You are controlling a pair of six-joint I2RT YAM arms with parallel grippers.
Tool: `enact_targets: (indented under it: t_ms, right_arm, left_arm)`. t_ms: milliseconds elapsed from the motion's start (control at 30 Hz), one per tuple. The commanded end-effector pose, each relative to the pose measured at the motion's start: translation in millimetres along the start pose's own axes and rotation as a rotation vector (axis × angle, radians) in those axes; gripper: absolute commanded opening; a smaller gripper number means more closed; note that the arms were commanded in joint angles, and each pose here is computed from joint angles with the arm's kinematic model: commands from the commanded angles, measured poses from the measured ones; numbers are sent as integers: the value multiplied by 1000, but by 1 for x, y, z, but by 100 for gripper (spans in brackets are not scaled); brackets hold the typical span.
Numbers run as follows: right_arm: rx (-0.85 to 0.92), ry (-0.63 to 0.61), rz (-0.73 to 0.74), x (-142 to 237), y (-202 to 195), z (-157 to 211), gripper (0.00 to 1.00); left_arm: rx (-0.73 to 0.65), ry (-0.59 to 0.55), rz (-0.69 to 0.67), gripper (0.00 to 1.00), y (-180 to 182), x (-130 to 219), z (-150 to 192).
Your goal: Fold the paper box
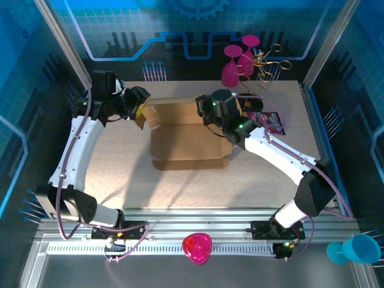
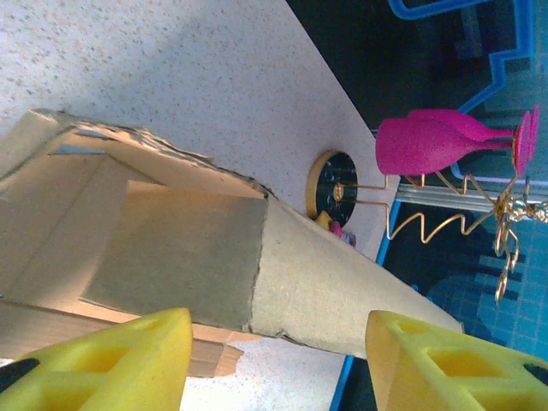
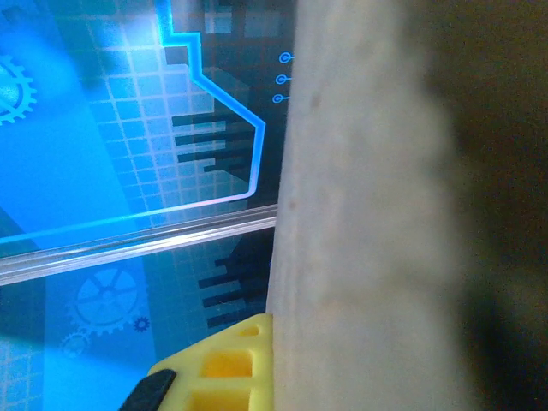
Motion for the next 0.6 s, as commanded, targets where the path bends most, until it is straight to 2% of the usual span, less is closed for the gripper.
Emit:
enact_targets:
  t_ms: [0, 167, 333, 567]
  right_arm:
    - [-25, 7, -60, 13, 15, -5, 0]
    - [-29, 15, -51, 14, 14, -6, 0]
    - [-39, 23, -43, 15, 11, -7, 0]
    - [-51, 29, -41, 14, 9, -7, 0]
  left_arm:
    - [-67, -58, -21, 57, -9, 26, 0]
    - [-40, -26, -49, 56, 4, 9, -3]
    - [-50, 2, 6, 56, -2, -10, -8]
    - [-50, 47, 40, 54, -10, -34, 4]
Point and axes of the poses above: each hand's point on the last joint's axis, 136 mm out from that joint toward the fingers, its own x axis back along the fingers, its own y axis along the line the jaws close on, z = x × y, the point moved 8 cm from there along x, back along the fingers, and after that the axes turned 15 degrees about -x, right-handed, at the moved point
